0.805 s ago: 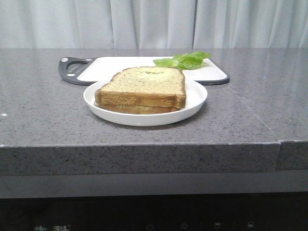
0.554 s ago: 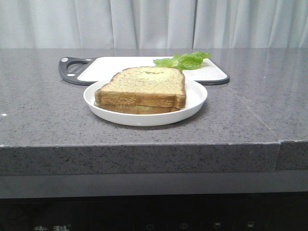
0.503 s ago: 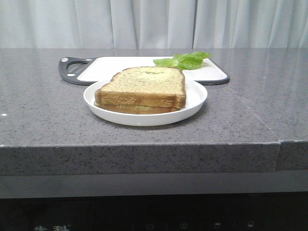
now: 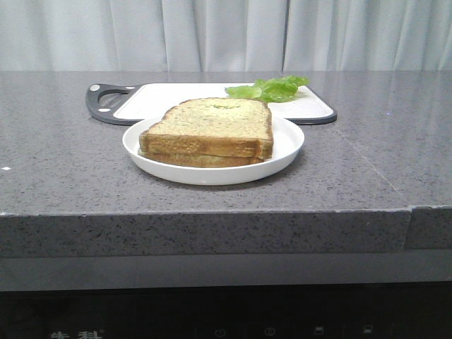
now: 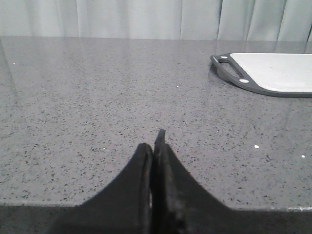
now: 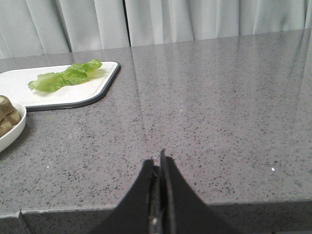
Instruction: Left arm grabs bread, right arm adds lettuce
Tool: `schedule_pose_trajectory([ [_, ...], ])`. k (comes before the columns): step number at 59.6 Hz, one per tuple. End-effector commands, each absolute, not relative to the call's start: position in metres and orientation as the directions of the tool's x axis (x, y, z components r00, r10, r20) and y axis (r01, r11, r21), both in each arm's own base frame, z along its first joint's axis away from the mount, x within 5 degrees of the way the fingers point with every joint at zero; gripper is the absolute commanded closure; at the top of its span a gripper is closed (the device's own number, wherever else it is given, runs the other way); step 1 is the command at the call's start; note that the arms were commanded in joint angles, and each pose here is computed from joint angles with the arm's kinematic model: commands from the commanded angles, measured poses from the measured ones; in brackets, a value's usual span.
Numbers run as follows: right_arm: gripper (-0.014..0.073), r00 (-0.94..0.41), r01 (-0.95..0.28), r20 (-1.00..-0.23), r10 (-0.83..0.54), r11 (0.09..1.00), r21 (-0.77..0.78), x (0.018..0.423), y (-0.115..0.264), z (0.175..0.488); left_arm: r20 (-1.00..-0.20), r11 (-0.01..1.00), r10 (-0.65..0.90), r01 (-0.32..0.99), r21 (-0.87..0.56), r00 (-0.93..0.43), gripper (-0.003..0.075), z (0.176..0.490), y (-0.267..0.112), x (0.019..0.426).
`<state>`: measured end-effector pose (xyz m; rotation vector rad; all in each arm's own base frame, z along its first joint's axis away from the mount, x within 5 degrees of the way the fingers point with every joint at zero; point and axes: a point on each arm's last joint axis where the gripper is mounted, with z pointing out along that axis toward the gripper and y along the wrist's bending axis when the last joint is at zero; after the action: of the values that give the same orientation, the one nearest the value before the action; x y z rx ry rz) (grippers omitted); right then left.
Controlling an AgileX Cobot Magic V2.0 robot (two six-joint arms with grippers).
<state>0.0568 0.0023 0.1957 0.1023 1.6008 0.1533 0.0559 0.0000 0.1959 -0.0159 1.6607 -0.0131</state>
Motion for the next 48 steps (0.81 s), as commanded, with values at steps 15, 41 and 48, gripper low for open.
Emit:
schedule_pose_trajectory([
  [15, 0.0656, 0.064, -0.032, -0.988, 0.143, 0.989, 0.142, 0.0549, 0.0013, 0.2044, -0.999, 0.999, -0.033, 0.002, -0.033, 0.01, 0.0741, 0.203, -0.0001, 0.0552],
  [41, 0.0656, 0.071, -0.033, -0.987, 0.143, 0.989, 0.141, 0.0548, 0.0013, 0.205, -0.998, 0.999, -0.033, 0.002, -0.033, 0.054, 0.0741, 0.207, 0.0, 0.0551],
  [48, 0.0656, 0.077, -0.033, -0.987, 0.144, 0.989, 0.141, 0.0548, 0.0013, 0.2058, -0.993, 0.999, -0.033, 0.003, -0.033, 0.115, 0.0741, 0.2125, 0.0, 0.0546],
])
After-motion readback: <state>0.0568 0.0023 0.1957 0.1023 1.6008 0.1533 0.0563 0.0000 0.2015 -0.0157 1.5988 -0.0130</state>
